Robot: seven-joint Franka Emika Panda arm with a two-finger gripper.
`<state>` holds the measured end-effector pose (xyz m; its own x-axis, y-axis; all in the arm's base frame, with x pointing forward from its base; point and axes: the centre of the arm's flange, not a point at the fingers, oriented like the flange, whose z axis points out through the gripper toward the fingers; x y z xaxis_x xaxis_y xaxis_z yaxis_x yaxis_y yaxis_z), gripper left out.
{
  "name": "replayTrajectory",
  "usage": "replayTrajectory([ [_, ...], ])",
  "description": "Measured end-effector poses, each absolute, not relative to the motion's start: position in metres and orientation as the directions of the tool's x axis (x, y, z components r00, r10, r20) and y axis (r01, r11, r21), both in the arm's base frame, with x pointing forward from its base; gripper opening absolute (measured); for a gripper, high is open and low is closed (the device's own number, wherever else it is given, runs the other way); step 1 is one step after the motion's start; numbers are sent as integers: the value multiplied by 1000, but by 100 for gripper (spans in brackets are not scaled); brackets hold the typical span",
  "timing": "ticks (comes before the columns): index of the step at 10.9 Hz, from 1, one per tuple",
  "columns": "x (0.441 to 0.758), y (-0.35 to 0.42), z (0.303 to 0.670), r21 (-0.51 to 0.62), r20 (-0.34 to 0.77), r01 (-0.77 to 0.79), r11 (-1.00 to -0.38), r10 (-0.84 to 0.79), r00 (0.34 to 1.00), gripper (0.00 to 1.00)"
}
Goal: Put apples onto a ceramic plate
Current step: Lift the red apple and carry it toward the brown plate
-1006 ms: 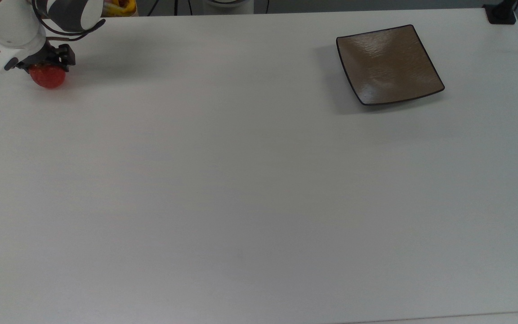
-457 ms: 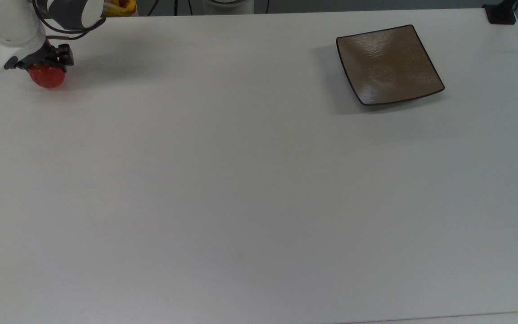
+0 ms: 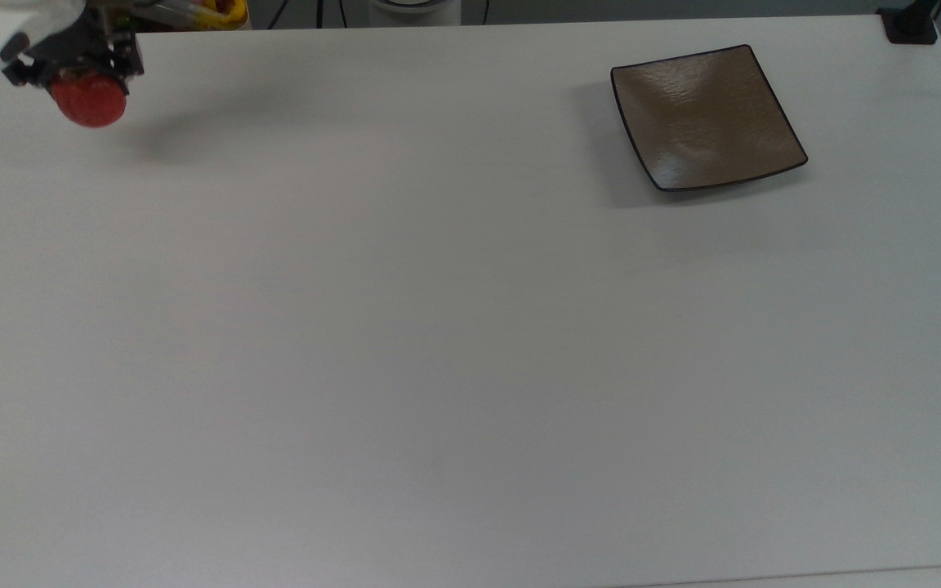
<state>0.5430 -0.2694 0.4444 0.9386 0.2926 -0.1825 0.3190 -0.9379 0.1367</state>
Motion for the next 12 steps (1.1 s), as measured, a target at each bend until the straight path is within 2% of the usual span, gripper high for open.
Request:
replayTrajectory([
  [3, 536, -209, 525, 74, -119, 346, -935, 336, 934, 76],
  [5, 533, -162, 566, 35, -91, 358, -933, 354, 931, 76],
  [9, 517, -65, 623, -32, -34, 424, -905, 425, 904, 76],
  [12, 504, 18, 641, -33, -36, 475, -879, 476, 879, 76],
])
